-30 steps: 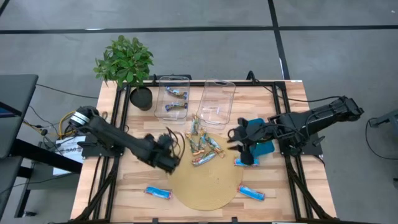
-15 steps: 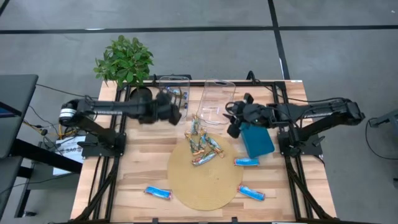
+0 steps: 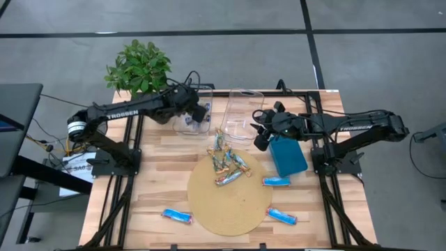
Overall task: Pick and place Granola Bars by type
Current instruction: Put the blue granola bar into the left transparent bin, then put the red granola bar into the blue transparent bin
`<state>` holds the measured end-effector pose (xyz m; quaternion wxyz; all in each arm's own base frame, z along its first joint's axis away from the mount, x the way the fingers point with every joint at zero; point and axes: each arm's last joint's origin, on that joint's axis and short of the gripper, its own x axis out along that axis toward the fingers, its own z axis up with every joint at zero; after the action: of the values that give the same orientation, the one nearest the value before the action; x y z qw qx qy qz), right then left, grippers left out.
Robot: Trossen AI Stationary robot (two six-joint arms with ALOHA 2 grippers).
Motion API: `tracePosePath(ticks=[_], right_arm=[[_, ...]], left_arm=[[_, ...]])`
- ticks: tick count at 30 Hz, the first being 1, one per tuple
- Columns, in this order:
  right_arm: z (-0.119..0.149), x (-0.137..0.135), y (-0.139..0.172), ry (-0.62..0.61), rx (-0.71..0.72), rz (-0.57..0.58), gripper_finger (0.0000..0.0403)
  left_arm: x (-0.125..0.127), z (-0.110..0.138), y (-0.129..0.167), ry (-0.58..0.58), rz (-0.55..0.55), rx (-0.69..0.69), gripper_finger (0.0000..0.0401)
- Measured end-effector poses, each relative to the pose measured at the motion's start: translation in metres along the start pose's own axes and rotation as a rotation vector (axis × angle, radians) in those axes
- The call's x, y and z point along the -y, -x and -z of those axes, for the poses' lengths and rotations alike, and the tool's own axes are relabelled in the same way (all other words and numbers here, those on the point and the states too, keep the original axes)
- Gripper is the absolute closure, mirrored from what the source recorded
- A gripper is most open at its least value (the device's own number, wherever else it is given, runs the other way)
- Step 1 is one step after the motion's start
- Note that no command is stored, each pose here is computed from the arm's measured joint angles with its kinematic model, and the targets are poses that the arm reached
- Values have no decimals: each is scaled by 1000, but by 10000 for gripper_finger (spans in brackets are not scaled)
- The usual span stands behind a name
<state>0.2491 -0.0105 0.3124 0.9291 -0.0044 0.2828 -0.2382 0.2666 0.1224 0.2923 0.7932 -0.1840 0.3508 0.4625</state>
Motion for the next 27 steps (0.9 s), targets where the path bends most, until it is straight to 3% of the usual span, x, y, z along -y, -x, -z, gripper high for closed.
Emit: tracePosePath(ticks=[4,11,14,18,22,27], right_arm=[[0,-1,0,2,-4,-24,282],[1,-7,1,69,-26,-229,282],[0,-9,1,64,-17,-305,282],[0,-13,3,11,-40,-456,282],[13,-19,8,-5,-206,-644,282],[41,-43,31,74,-452,-623,282]], left_arm=[[0,0,0,2,1,1,223],[13,3,5,-30,97,0,216],[25,10,11,-96,218,-48,216],[46,24,26,-236,457,-131,216],[67,37,51,-338,698,-143,216],[87,39,91,-335,930,8,216]])
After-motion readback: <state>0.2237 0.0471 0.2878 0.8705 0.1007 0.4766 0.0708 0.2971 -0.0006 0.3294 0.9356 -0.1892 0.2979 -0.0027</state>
